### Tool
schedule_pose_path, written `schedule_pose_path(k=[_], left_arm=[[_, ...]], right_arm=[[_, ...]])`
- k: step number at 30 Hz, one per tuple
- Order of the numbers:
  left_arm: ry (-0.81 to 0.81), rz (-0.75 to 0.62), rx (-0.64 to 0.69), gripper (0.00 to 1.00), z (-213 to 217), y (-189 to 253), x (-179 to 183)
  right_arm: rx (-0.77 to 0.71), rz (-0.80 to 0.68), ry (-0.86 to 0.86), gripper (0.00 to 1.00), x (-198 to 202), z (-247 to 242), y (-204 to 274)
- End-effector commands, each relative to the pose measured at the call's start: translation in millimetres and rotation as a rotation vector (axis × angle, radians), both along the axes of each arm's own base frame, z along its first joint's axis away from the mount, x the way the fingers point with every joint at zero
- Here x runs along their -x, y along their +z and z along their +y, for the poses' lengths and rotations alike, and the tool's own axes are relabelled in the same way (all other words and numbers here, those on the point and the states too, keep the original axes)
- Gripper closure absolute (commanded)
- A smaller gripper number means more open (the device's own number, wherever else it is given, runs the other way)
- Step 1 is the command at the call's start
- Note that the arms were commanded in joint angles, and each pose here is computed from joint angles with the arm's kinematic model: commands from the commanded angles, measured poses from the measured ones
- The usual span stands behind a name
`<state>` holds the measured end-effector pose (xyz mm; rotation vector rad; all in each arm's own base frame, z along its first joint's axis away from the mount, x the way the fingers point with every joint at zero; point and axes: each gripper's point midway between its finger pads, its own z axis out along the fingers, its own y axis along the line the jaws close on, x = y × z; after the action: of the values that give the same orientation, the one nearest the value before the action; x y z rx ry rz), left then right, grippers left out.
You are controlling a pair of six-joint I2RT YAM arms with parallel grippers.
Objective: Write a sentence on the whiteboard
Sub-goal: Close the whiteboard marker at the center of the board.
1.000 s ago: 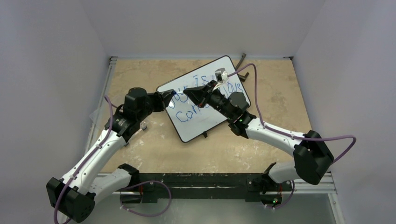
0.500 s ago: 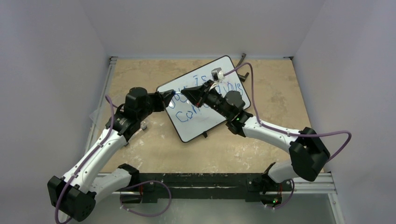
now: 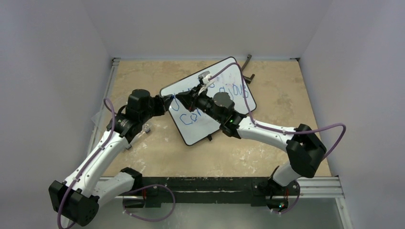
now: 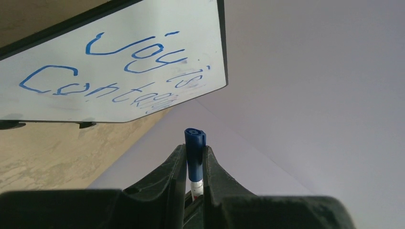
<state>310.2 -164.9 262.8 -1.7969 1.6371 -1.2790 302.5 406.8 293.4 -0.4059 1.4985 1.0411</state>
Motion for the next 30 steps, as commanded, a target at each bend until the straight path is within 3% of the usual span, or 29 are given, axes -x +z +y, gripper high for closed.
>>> schedule_pose_path(k=[1,17,30], left_arm=[[-0.120,-0.060,0.072,1.00,-22,40,14],[-0.218,-0.167,0.182,1.00,-36,80,29],[-0.241,-0.386,0.145,1.00,-30,130,38]], right_arm=[[0.037,-0.061,0.014,1.00,7,19,14],[0.008,-0.040,0.042,1.00,15,43,2],[-0.200,0.142,0.048,1.00,3,73,18]])
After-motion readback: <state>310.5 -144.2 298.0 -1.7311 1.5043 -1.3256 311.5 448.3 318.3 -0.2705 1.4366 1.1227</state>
